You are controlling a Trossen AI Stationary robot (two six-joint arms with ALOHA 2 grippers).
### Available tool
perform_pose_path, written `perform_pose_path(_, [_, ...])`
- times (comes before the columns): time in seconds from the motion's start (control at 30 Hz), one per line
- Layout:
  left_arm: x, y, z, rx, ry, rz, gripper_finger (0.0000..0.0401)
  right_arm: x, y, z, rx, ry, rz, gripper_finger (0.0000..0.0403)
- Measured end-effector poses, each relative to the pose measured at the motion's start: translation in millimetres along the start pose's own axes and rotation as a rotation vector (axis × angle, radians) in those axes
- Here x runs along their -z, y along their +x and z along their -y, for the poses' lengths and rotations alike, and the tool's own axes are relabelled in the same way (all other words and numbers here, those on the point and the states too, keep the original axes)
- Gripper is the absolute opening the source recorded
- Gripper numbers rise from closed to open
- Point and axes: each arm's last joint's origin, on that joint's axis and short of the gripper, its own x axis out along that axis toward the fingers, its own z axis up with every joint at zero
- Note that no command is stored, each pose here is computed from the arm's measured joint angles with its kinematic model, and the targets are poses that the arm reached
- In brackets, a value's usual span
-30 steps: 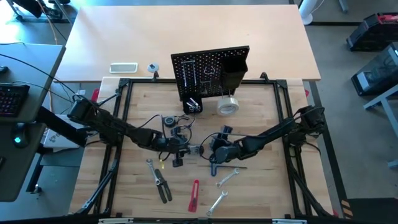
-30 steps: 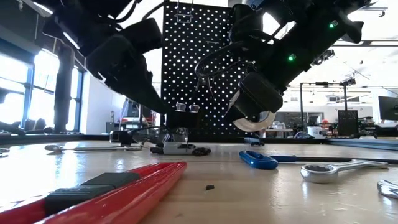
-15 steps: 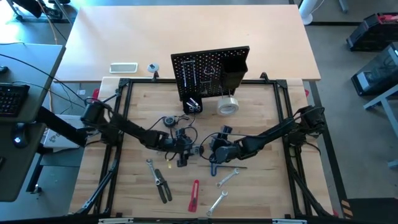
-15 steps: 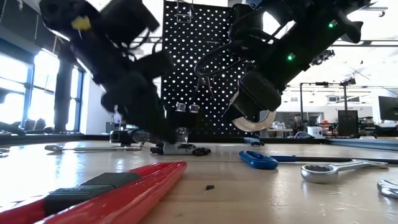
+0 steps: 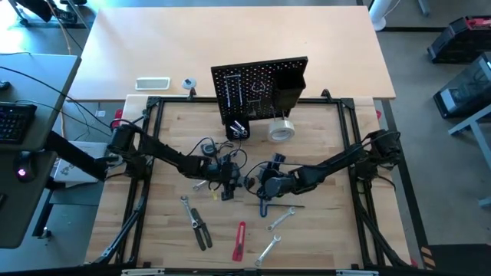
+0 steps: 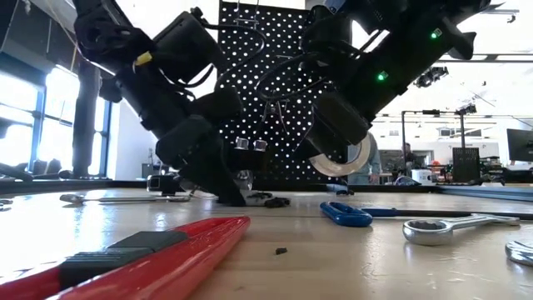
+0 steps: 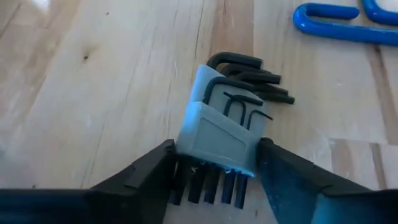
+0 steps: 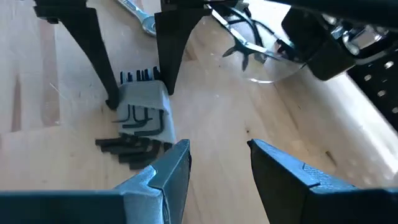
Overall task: Hang tools onto peg board
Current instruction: Put the set of hex keys into the bottom black bin on the peg board
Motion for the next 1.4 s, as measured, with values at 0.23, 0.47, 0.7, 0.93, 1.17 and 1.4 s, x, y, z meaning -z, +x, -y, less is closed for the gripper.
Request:
perform_pose_path(0.23, [-4.7,-0.8,4.7,0.071,0.025,0.041,0.0107,9.6,12.1,9.9,-0.15,0.14,-0.012,0.0162])
perform_pose_path(0.47, [-3.4,-1.0,7.6,0.078,0.058,0.039,0.0025,26.2,17.4,15.6,-0.219,0.213,-0.013,0.0164])
perform_pose_path(0.7, [-6.7,-3.8,7.3,0.073,0.051,0.065,0.0028,27.7,16.3,13.5,-0.322,0.201,0.053,0.0188])
perform_pose_path(0.93, [-12.0,-14.2,6.4,0.056,0.05,0.084,0.0087,28.0,15.2,10.6,-0.409,0.15,0.046,0.0201])
perform_pose_path(1.17, [-21.8,-23.8,7.0,0.061,0.068,0.15,0.0152,28.1,13.2,7.1,-0.482,0.134,0.041,0.0201])
perform_pose_path(1.4, [-25.5,-23.5,9.0,0.1,0.153,0.192,0.0215,29.0,8.8,1.1,-0.449,0.09,0.061,0.0201])
